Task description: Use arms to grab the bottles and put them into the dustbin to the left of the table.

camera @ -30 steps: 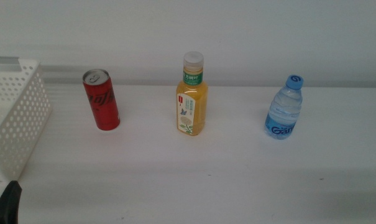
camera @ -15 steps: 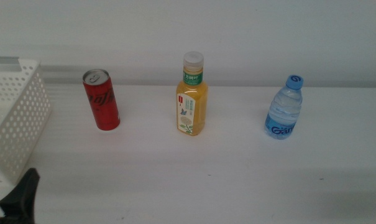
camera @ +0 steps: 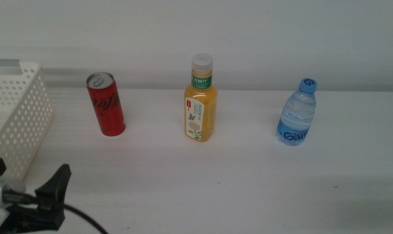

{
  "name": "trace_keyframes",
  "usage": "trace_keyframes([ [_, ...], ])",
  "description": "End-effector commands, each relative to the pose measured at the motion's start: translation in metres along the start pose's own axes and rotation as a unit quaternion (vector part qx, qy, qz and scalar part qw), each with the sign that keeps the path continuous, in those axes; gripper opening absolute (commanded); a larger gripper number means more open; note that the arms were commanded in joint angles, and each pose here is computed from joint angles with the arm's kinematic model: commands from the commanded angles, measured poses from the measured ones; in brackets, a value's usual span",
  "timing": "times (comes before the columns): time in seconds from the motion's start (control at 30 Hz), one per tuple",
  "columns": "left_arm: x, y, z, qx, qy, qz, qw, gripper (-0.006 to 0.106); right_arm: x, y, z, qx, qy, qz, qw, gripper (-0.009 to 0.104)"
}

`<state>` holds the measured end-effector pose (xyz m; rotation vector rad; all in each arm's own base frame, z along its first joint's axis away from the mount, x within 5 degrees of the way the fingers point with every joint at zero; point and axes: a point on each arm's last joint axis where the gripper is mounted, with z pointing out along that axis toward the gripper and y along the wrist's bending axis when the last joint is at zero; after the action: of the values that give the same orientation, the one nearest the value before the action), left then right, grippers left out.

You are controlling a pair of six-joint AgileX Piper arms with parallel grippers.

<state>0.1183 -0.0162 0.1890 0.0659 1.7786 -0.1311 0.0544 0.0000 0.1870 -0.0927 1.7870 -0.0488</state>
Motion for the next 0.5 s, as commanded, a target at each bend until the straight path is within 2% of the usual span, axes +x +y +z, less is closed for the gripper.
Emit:
trace_keyframes([
  [0.0,0.011,0.001,0.003,-0.002,0.005,-0.008,1.000,0.094,0.011,0.001,0.001,0.004,-0.003,-0.009,1.000,0.090],
  [0.3,0.015,0.001,0.027,-0.008,-0.026,0.002,1.000,0.094,0.011,0.001,0.001,0.004,-0.003,-0.009,1.000,0.090],
  [0.47,0.022,0.000,0.037,-0.001,-0.021,-0.011,1.000,0.094,0.011,0.001,0.001,0.004,-0.003,-0.009,1.000,0.090],
])
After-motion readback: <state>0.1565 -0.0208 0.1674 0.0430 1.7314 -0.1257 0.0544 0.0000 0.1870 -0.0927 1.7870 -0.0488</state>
